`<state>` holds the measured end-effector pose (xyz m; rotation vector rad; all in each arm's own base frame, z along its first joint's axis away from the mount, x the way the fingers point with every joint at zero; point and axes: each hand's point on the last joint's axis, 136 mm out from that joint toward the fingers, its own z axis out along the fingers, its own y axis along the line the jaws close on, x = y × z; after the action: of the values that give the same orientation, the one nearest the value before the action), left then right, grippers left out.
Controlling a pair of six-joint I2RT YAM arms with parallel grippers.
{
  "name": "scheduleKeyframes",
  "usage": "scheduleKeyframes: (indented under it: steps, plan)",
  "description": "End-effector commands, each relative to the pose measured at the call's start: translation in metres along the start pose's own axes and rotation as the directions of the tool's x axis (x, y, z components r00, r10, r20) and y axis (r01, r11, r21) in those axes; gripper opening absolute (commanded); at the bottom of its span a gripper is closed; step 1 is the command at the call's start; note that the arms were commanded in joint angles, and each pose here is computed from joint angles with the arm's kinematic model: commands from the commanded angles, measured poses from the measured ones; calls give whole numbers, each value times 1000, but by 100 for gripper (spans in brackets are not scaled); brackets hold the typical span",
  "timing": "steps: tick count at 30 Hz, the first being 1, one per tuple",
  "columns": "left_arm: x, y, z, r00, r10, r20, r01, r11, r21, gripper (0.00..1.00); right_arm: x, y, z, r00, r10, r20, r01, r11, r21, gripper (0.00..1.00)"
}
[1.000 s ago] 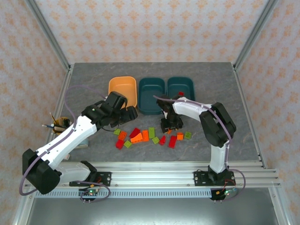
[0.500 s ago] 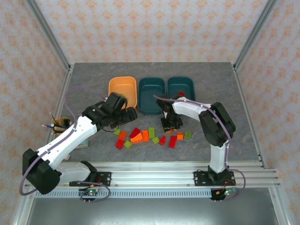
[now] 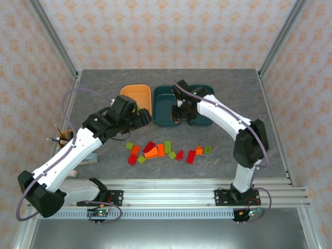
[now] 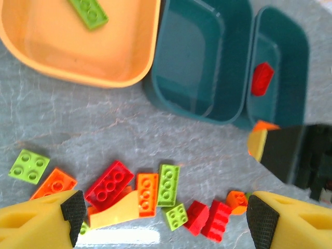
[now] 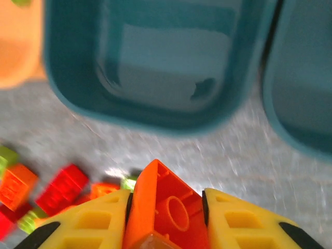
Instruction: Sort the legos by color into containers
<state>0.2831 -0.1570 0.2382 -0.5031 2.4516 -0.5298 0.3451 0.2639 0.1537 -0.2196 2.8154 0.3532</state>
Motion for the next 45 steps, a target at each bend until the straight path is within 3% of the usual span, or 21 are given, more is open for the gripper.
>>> scheduleKeyframes:
  steps: [1,6,11,15,19,25,28,34,38,45]
  plan:
    - [-13,10,-3,999,8,41,-5,997,-77,84,-30,-3,32,999,41,8,-42,997,69,29]
    - [-20,6,0,998,-13,60,17,997,-74,84,-71,2,74,997,68,24,-70,993,92,29]
    - [-19,8,-1,998,-15,63,19,997,-79,84,-87,-7,116,994,105,3,-105,987,124,31]
    - [-15,10,-2,998,-17,54,21,997,-68,84,-88,-11,131,992,122,-21,-118,985,126,45]
    - [-11,14,-4,999,-15,45,19,997,-71,84,-92,-5,115,993,115,-9,-114,988,107,61]
    - [2,10,-1,999,32,-9,-32,999,-18,84,-91,-13,39,980,151,129,-167,977,131,60]
    - [15,6,3,996,70,-57,-69,997,27,84,-64,-29,2,954,227,198,-258,955,147,58]
    - [54,-5,12,965,189,-180,-160,973,167,84,59,-69,-21,885,443,146,-464,865,191,56]
    - [78,1,15,943,233,-240,-185,961,207,84,127,-70,-13,853,517,73,-521,835,176,60]
    - [94,12,17,932,231,-279,-177,962,206,84,179,-64,22,804,594,-8,-584,792,177,63]
